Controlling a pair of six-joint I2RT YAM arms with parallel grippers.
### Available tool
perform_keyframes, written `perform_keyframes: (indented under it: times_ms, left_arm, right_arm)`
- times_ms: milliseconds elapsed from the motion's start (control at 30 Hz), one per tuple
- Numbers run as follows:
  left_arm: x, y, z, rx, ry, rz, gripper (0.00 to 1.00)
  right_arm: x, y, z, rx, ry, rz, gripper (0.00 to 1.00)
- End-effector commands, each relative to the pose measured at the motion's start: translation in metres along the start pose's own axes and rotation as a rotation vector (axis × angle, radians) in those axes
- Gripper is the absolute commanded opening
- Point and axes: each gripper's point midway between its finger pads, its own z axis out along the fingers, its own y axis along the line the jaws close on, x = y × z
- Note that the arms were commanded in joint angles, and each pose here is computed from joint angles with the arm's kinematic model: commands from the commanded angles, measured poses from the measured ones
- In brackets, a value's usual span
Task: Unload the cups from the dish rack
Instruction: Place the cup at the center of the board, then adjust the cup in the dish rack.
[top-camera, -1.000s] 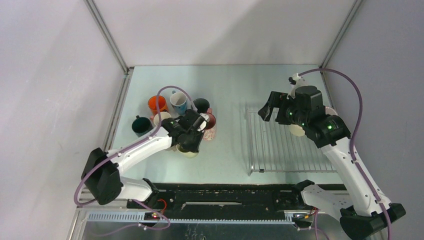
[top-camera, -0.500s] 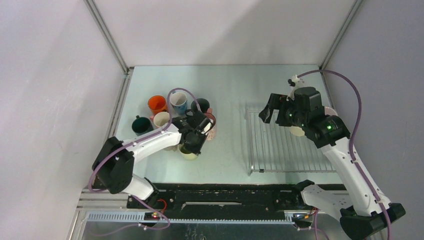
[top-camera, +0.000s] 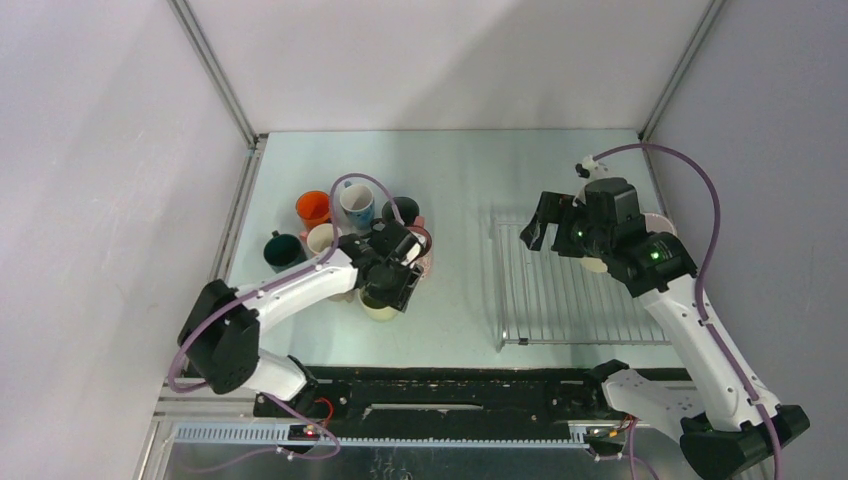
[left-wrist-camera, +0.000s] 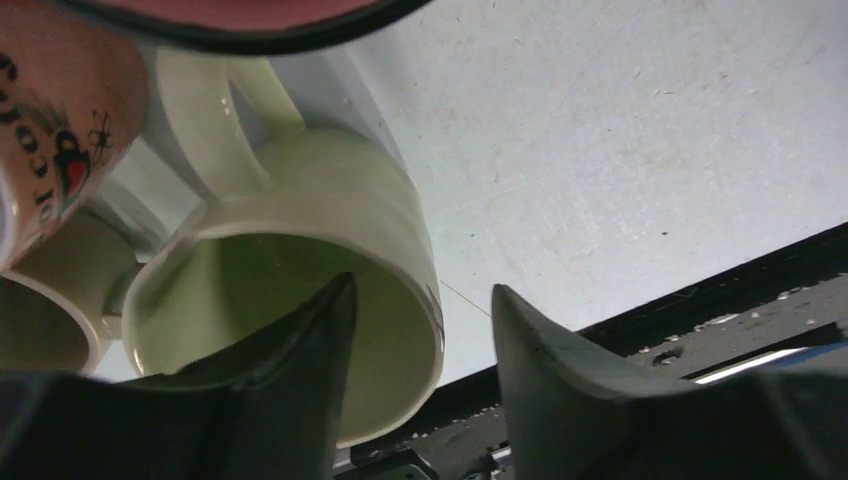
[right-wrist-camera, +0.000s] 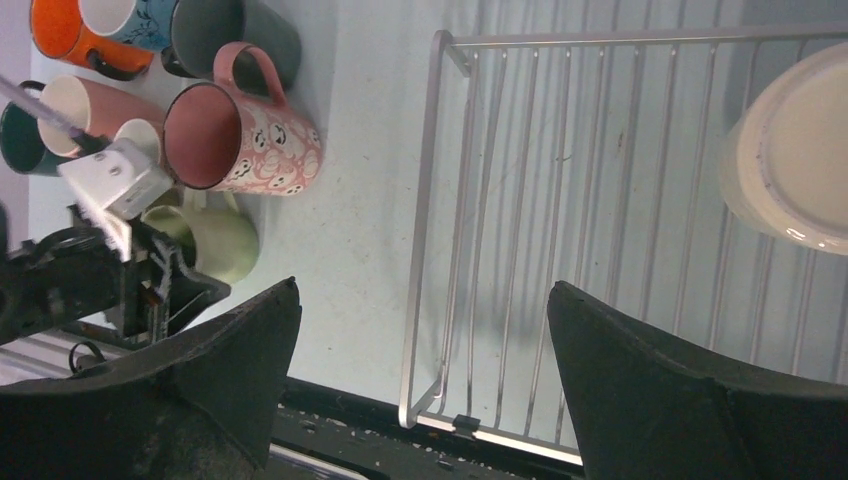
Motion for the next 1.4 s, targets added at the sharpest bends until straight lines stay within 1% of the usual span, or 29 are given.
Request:
perform_keyframes:
  times_ms: [0,133,267,300,433,533,633,800,867,967,1133,1367]
  left_arm:
    - [-0.015,-0.003,-0.031,0.024,-0.101,0.025,0.64]
    - [-0.025,-0.007,-0.059,0.054,-0.178,0.035,0.81]
    - [-0.033,-0.014,-0.088,0.108,-0.27,0.042,0.99]
    - [-0.035,-0.016,-0.094,0.124,-0.289,0.045,1.0]
    - [-0.046,-0.026,-0.12,0.188,-0.369,0.061,1.0]
    - [-0.059,-0.034,-0.134,0.228,-0.43,0.084,1.0]
    - [-0.068,-0.04,-0.139,0.256,-0.466,0.096,1.0]
    - [-0.077,-0.053,-0.143,0.32,-0.495,0.114,1.0]
    - [-0.079,-0.056,-0.144,0.339,-0.509,0.121,1.0]
    - [-0.081,-0.058,-0.144,0.35,-0.521,0.133,1.0]
    - [-0.083,-0.059,-0.142,0.362,-0.537,0.147,1.0]
    - [-0.08,-0.058,-0.136,0.395,-0.543,0.149,1.0]
  right_arm:
    - [0.001,-0.009,-0.007,0.051,-0.017,0.013,1.0]
    - [0.003,-0.022,-0.006,0.125,-0.016,0.043,1.0]
    - [0.005,-0.045,-0.007,0.254,-0.026,0.092,1.0]
    - [0.005,-0.051,-0.007,0.284,-0.023,0.104,1.0]
    - [0.004,-0.074,-0.003,0.371,-0.016,0.158,1.0]
    - [-0.009,-0.099,-0.004,0.442,-0.06,0.239,1.0]
    - [-0.025,-0.123,0.001,0.49,-0.106,0.307,1.0]
    - [-0.053,-0.16,0.019,0.528,-0.153,0.343,1.0]
    - [-0.056,-0.176,0.032,0.553,-0.123,0.353,1.0]
    - [-0.057,-0.196,0.04,0.608,-0.087,0.375,1.0]
    - [-0.049,-0.22,0.041,0.67,-0.056,0.401,1.0]
    - [-0.051,-0.237,0.043,0.689,-0.086,0.501,1.0]
